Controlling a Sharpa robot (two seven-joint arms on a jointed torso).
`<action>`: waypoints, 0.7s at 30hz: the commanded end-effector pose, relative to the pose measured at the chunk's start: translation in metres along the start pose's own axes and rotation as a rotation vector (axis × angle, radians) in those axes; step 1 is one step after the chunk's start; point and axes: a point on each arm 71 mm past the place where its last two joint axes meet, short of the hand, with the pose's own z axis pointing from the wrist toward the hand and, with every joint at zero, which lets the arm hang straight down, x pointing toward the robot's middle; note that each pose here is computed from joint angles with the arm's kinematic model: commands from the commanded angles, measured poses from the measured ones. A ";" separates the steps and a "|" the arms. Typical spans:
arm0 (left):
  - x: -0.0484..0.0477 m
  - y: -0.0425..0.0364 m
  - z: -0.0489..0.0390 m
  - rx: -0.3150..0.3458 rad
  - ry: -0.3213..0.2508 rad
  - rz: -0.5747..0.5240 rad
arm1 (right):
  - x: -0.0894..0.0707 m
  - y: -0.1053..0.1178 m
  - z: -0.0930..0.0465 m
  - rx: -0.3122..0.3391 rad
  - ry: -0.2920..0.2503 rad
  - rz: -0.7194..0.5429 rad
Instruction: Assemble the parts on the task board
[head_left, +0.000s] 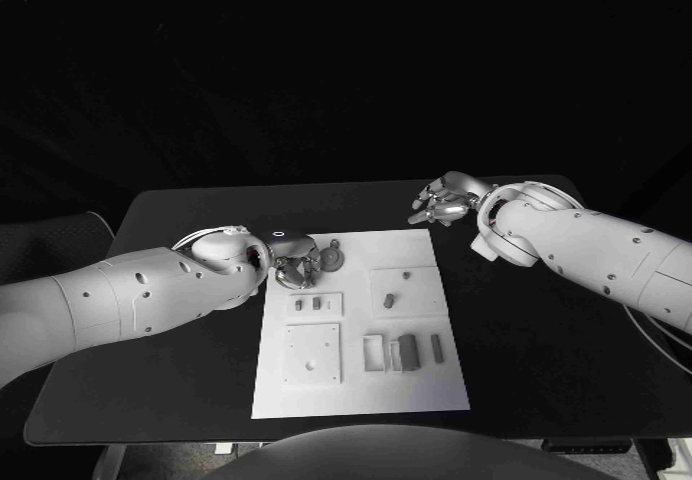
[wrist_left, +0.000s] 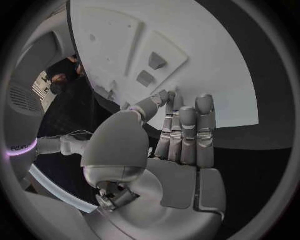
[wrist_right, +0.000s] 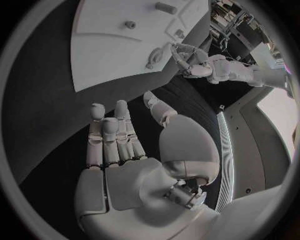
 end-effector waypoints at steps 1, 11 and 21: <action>0.0039 0.0000 0.0002 -0.008 0.030 0.027 | 0.001 0.001 0.000 -0.007 0.013 0.000; 0.0046 0.0018 -0.0002 -0.016 0.037 0.032 | 0.001 0.001 0.000 -0.007 0.013 0.000; 0.0047 0.0031 -0.0010 -0.019 0.038 0.034 | 0.001 0.001 0.000 -0.006 0.013 0.000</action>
